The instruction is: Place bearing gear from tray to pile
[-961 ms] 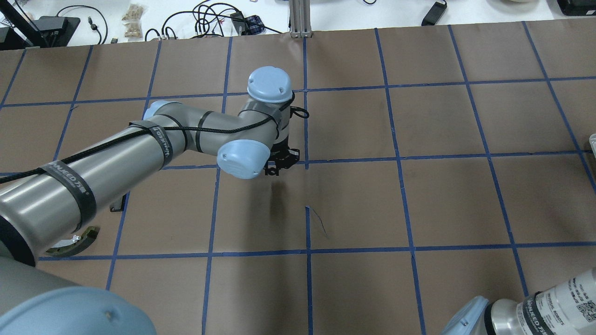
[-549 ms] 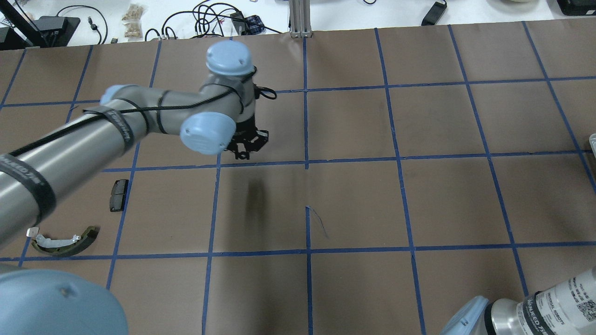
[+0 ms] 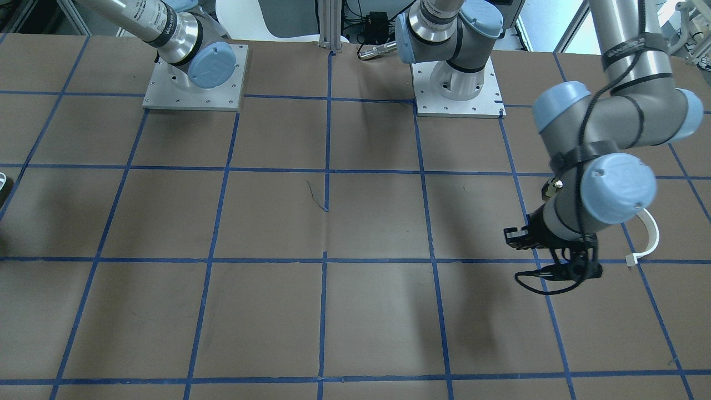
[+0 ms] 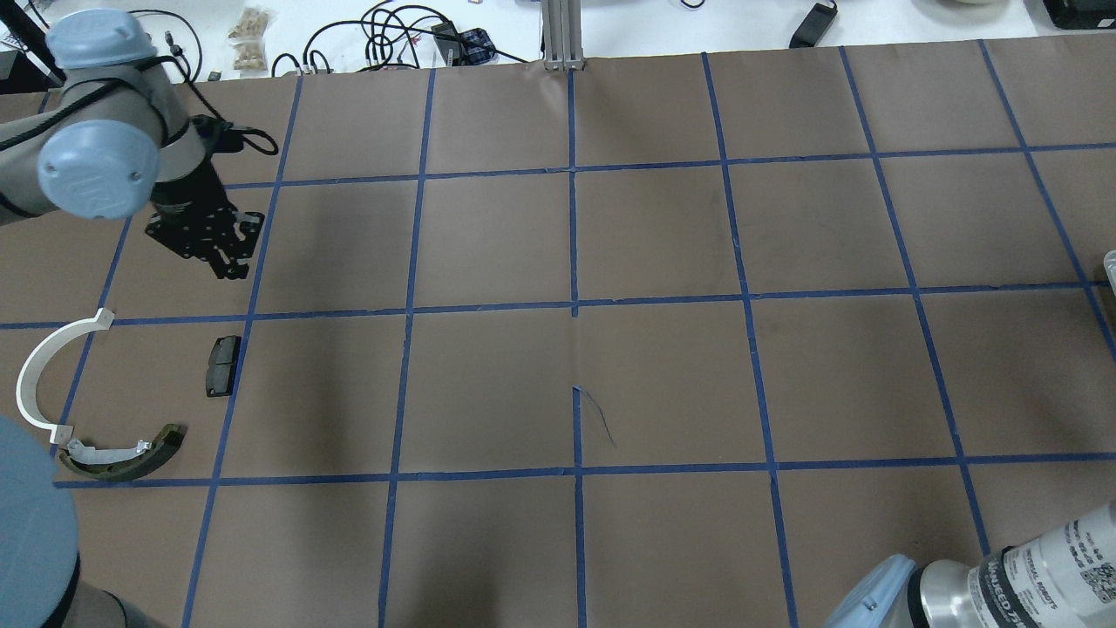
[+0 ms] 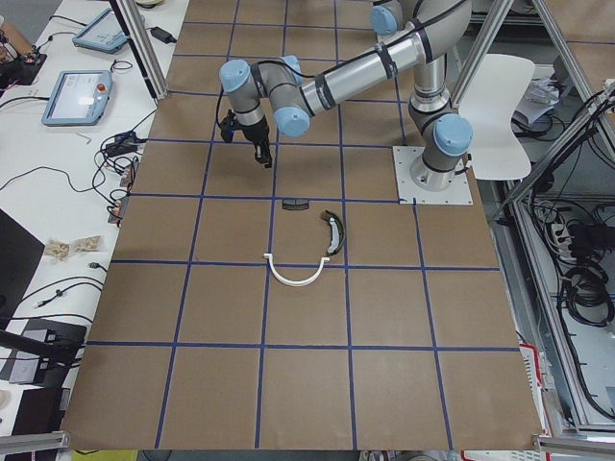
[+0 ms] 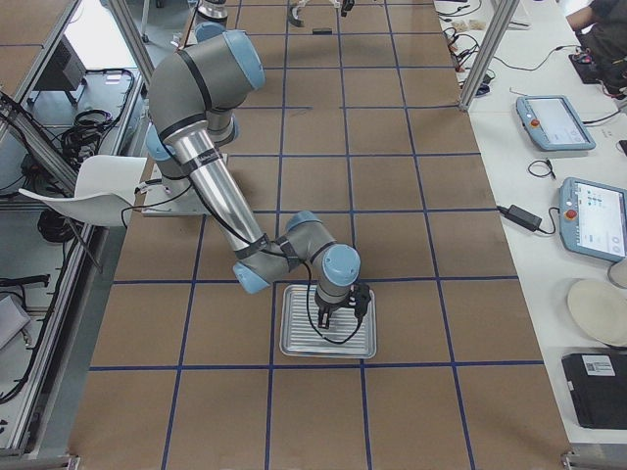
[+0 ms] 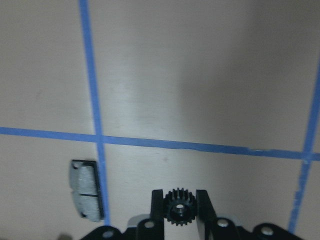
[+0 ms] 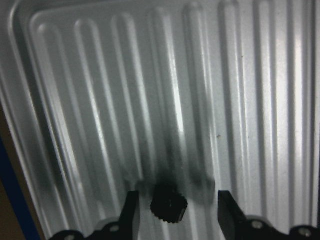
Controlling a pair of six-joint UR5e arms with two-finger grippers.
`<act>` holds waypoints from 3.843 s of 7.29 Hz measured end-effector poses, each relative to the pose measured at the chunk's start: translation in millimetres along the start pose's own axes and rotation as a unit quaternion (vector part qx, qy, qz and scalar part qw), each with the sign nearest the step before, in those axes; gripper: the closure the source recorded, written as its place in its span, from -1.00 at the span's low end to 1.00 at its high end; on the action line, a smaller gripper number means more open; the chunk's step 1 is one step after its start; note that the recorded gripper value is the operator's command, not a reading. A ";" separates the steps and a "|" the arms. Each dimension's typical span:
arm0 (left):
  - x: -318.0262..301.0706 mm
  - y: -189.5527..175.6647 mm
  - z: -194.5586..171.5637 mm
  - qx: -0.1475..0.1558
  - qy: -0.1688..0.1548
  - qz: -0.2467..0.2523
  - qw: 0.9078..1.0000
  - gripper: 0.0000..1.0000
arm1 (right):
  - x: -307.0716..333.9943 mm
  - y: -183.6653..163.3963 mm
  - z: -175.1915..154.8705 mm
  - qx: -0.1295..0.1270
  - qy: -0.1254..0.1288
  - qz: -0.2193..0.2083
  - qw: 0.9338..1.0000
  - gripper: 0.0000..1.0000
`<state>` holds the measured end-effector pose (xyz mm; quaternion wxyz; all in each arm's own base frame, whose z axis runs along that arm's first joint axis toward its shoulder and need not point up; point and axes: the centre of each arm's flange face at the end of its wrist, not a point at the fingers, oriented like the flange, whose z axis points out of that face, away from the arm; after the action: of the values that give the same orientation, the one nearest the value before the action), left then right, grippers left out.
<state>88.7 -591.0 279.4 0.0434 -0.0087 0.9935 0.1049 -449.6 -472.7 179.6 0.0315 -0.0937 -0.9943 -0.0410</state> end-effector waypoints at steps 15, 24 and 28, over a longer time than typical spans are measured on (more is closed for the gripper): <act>-3.2 33.8 -106.1 0.040 0.025 -0.025 0.999 -0.94 | -385.9 -52.9 -135.0 0.010 -0.069 0.084 0.994 1.00; 163.7 128.8 -216.9 0.104 0.025 -0.034 0.994 -0.93 | -753.8 96.9 -85.6 -0.052 -0.148 0.186 0.970 0.91; 170.3 124.6 -214.2 0.107 0.064 -0.029 0.992 -1.00 | -792.3 116.4 -58.9 -0.064 -0.163 0.182 0.968 -0.75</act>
<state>-102.3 -515.4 498.9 -0.0161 -0.0395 0.9991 -0.0039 352.4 -509.6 191.3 -0.1298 -0.2801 -0.9476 -0.0825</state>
